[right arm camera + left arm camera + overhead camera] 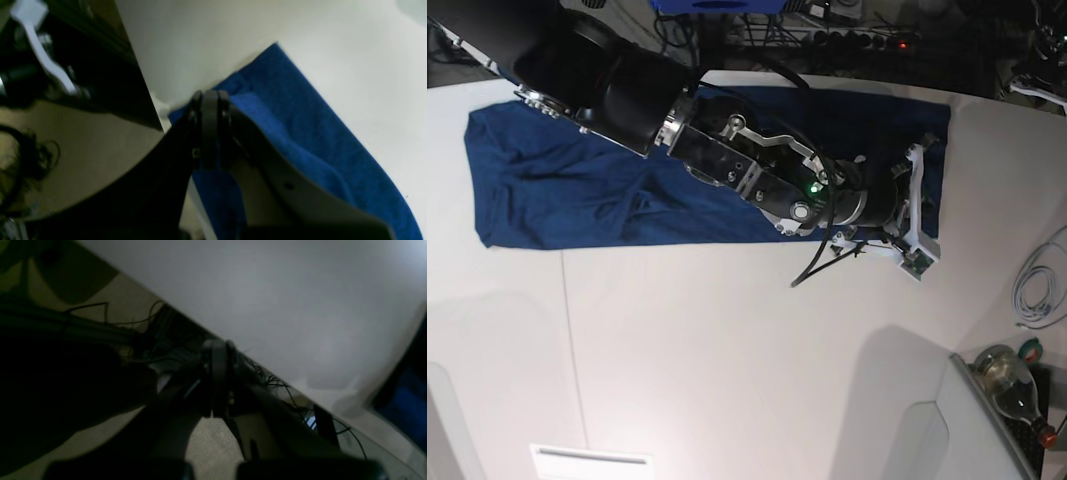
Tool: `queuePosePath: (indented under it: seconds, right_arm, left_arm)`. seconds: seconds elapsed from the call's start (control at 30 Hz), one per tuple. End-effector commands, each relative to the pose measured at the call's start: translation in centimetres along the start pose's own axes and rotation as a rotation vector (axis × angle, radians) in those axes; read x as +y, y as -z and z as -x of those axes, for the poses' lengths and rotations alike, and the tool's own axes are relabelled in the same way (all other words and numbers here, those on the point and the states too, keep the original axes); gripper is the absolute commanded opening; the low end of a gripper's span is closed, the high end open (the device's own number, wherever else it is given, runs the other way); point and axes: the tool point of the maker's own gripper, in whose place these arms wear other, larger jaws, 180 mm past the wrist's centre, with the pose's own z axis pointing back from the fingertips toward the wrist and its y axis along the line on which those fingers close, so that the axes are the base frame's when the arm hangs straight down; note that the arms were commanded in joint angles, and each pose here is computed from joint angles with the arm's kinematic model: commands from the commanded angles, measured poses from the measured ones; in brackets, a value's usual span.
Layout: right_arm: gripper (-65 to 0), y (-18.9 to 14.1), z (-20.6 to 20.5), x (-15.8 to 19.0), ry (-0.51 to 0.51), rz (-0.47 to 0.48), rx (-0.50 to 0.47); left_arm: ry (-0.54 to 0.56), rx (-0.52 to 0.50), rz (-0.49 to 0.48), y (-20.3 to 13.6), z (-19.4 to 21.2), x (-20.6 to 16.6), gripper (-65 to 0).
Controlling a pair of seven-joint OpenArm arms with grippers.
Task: Layout the t-shirt on the table in an organized manner, then fold the t-shirt properly
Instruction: 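Drag the right gripper across the folded shirt toward the left gripper, then grasp both ends of the folded shirt strip with both grippers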
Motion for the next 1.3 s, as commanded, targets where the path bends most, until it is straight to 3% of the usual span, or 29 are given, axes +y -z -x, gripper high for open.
queuePosePath:
  seconds: [0.0,0.63,0.7,0.9,1.03,1.17,1.27]
  right_arm:
    - [-64.8,-0.2,-2.8,1.0,-0.011,-0.031,-0.070]
    - [-64.5,1.8,-0.4,1.6,-0.030,-0.033,-0.133]
    - [-59.6,1.7,-0.4,1.9,-0.023,-0.038,-0.142]
    - [-29.1,1.0,-1.9,4.0,-0.054,-0.086,-0.183]
    - [-27.3,0.3,-2.1,4.2,-0.074,-0.096,-0.173]
    - [-27.0,-2.4,-1.4,-0.5,-0.010,-0.008,-0.145]
    - [-27.0,-5.3,-1.1,-4.2,0.065,0.067,-0.181]
  left_arm:
    - [0.012,-0.037,-0.015,-0.3,-1.3,0.8,-65.0]
    - [0.008,-0.038,-0.013,-0.2,-1.3,0.7,-65.0]
    - [0.007,-0.039,-0.012,-0.2,-1.4,0.6,-65.0]
    - [0.057,-0.018,0.051,0.4,-0.9,-2.1,-65.0]
    - [0.125,-0.016,0.133,0.6,-1.0,-5.8,-65.0]
    - [0.169,-0.070,0.210,-0.3,-2.4,-9.7,-65.0]
    - [0.228,-0.108,0.285,-1.9,-2.9,-11.7,-65.0]
